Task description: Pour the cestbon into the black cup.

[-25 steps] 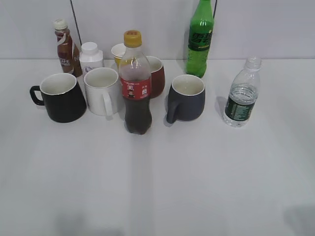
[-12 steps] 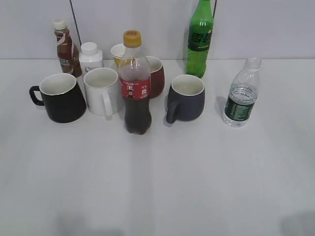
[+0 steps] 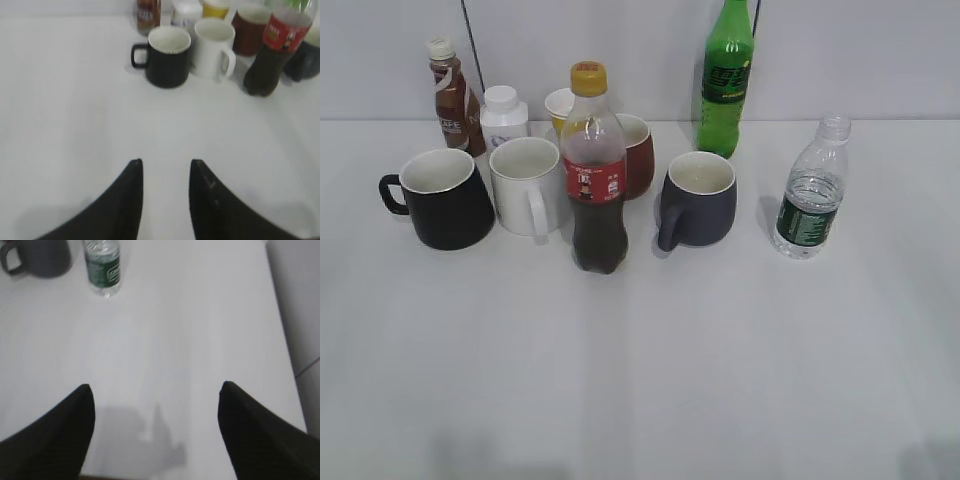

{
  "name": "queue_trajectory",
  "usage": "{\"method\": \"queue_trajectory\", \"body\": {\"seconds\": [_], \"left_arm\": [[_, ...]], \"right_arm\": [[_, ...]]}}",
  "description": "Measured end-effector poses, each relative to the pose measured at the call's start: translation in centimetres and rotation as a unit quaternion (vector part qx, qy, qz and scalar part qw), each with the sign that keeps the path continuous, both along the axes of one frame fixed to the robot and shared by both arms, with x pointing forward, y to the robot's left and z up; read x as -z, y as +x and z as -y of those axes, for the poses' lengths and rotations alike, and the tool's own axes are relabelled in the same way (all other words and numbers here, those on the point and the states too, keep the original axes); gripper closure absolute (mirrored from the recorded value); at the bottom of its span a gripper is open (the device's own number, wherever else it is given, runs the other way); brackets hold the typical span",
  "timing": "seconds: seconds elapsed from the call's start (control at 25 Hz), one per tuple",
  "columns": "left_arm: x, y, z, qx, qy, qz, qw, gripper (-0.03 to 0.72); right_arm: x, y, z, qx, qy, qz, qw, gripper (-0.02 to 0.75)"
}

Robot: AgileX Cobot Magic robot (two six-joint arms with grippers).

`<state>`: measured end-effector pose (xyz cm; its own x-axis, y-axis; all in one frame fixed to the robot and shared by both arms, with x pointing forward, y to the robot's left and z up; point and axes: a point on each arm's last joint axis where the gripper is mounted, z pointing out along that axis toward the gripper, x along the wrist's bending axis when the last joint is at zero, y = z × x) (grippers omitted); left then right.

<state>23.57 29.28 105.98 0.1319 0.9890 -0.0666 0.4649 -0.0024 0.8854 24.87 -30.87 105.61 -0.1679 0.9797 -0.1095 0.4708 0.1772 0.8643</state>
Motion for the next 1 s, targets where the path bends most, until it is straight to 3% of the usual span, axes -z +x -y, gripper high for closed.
{"method": "queue_trajectory", "body": {"seconds": [0.2, 0.4, 1.0], "left_arm": [[0.1, -0.6, 0.0, -0.006, -0.003, 0.020, 1.000, 0.445], [0.1, -0.6, -0.2, -0.015, 0.010, 0.020, 1.000, 0.445], [0.1, -0.6, -0.2, -0.014, 0.008, 0.020, 1.000, 0.446]], "right_arm": [[0.0, -1.4, 0.4, 0.036, 0.006, 0.042, 0.998, 0.148], [0.0, -1.4, 0.5, 0.041, 0.002, 0.044, 0.998, 0.148], [0.0, -1.4, 0.5, 0.042, 0.001, 0.045, 0.998, 0.148]]}}
